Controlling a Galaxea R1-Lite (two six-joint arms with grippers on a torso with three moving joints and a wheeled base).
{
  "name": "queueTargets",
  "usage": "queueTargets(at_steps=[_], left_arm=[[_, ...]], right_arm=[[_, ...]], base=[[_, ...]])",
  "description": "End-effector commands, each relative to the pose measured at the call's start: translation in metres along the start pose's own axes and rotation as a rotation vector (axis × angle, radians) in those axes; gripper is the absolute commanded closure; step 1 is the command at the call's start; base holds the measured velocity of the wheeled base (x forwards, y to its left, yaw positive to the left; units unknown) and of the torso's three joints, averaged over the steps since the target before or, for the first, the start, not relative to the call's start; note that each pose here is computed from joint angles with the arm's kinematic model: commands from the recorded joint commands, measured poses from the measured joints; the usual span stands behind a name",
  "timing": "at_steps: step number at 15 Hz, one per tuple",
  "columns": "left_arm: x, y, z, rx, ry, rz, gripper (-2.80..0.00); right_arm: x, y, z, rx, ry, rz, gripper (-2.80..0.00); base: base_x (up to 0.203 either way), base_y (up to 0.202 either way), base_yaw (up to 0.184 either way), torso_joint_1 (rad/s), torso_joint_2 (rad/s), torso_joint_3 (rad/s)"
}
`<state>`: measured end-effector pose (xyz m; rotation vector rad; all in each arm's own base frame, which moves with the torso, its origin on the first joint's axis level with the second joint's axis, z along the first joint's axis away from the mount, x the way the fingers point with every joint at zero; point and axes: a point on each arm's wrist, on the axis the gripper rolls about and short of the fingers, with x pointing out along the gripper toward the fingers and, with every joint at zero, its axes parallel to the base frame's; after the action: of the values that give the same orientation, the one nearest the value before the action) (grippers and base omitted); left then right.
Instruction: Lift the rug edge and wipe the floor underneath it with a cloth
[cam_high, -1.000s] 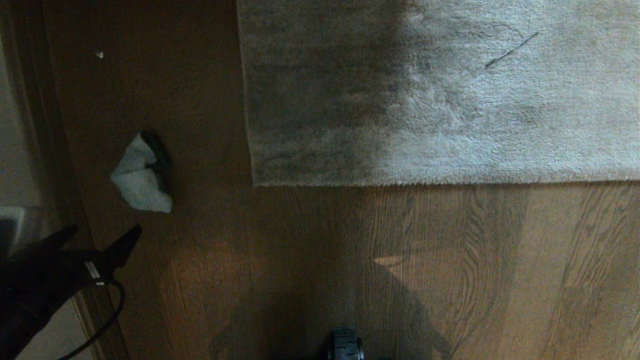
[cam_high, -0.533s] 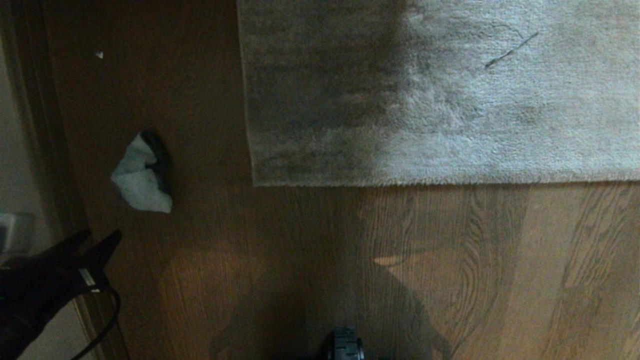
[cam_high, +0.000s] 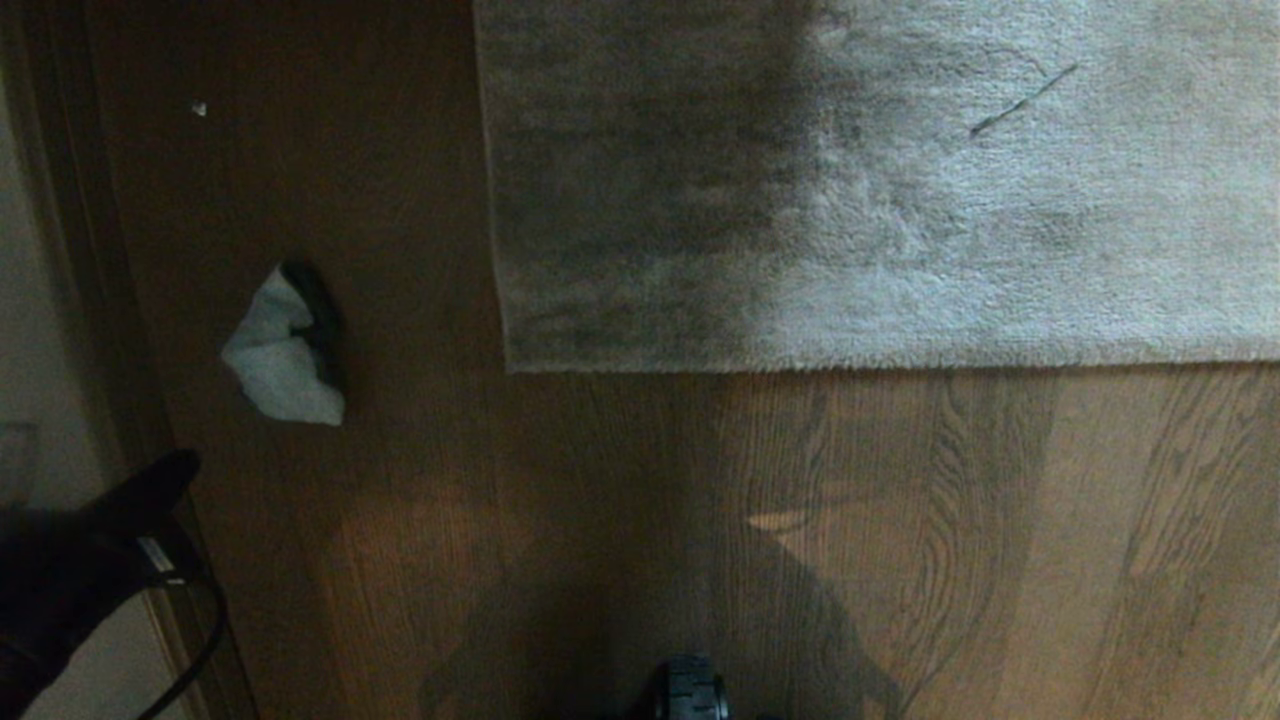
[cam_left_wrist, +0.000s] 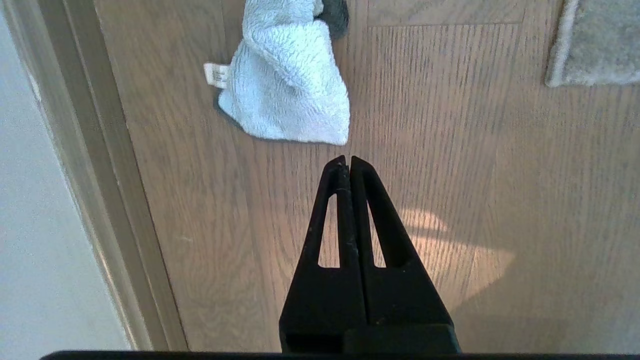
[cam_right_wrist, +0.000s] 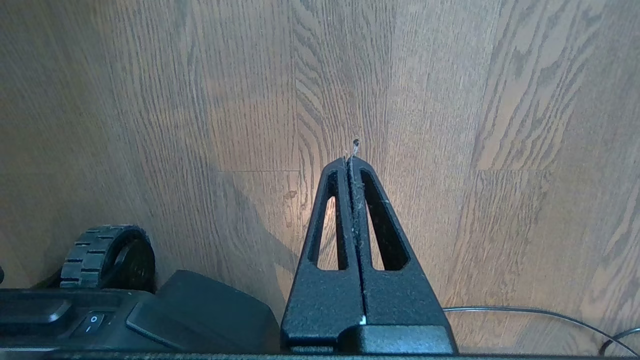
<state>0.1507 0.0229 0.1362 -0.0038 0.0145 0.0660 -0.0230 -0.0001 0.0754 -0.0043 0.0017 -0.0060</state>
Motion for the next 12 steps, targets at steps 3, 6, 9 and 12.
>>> queueTargets(at_steps=[3, 6, 9, 12], left_arm=[[-0.021, -0.003, 0.009, -0.012, -0.036, -0.006, 0.0], [-0.044, -0.006, 0.011, -0.018, -0.031, -0.022, 0.0], [-0.073, -0.012, 0.003, -0.032, 0.025, -0.073, 0.0], [-0.094, -0.016, -0.015, -0.047, 0.158, -0.121, 0.0]], right_arm=[[0.0, 0.0, 0.0, 0.0, 0.001, 0.0, 0.0], [0.0, 0.0, 0.0, 0.0, 0.003, 0.0, 0.0], [0.0, 0.0, 0.0, 0.0, 0.002, 0.001, 0.0], [0.0, 0.0, 0.0, 0.0, 0.002, 0.0, 0.0]], base=[[0.0, 0.0, 0.0, 0.0, 0.0, 0.0], [0.0, 0.0, 0.0, 0.0, 0.0, 0.0], [0.0, 0.0, 0.0, 0.0, 0.0, 0.0], [0.0, 0.0, 0.0, 0.0, 0.0, 0.0]])
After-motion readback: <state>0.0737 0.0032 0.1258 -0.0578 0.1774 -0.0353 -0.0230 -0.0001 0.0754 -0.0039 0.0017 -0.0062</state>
